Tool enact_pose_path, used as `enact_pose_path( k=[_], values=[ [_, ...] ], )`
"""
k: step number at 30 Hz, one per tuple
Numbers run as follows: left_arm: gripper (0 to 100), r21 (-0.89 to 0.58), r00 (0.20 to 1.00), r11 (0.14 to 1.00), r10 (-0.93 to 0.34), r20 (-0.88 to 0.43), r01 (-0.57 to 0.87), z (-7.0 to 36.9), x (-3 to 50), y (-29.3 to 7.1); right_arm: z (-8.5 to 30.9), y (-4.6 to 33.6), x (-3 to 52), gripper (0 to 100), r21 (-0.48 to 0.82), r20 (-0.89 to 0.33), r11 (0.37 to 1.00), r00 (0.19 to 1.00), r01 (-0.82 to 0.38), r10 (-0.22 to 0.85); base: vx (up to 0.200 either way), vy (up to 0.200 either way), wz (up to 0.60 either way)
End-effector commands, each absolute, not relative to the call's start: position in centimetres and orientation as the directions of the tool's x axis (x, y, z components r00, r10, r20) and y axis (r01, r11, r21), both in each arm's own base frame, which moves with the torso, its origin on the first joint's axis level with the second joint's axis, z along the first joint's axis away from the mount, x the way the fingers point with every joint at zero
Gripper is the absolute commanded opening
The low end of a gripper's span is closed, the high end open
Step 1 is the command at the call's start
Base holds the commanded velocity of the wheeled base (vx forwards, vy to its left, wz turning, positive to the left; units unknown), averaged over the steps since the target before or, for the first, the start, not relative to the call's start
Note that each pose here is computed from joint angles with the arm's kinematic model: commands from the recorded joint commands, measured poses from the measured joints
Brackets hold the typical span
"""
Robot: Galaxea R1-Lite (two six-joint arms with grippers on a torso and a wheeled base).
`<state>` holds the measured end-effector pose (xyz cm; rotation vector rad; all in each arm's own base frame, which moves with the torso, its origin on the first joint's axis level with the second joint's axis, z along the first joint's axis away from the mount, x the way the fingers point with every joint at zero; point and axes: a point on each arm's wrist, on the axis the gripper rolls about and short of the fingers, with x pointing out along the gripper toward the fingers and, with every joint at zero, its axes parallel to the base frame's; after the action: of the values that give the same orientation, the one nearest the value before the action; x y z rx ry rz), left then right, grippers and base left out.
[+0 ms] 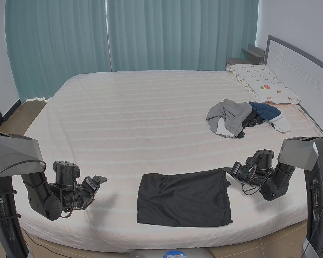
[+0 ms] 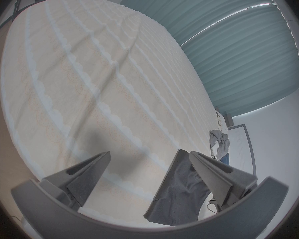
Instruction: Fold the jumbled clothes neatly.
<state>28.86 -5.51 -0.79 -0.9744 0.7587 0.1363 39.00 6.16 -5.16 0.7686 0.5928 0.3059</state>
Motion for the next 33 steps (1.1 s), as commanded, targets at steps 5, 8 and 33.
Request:
enact_pose_path(
  k=[5,8,33],
  values=[
    [100,-0.697,0.739,0.575,-0.221,-0.637,-0.429,-0.8,28.9,-5.5,-5.0,5.6,39.2,0,0.743,-0.382,0.669,0.806,-0.023,0.452,0.0,0.0,0.0],
    [100,-0.697,0.739,0.575,-0.221,-0.637,-0.429,-0.8,28.9,-5.5,-5.0,5.4,39.2,0,0.744,-0.382,0.668,0.808,-0.019,0.448,0.0,0.0,0.0],
    [100,-0.695,0.737,0.577,-0.221,-0.638,-0.429,-0.8,28.8,-5.6,-4.8,4.4,38.7,100,0.734,-0.411,0.678,0.809,0.021,0.42,0.0,0.0,0.0]
  ],
)
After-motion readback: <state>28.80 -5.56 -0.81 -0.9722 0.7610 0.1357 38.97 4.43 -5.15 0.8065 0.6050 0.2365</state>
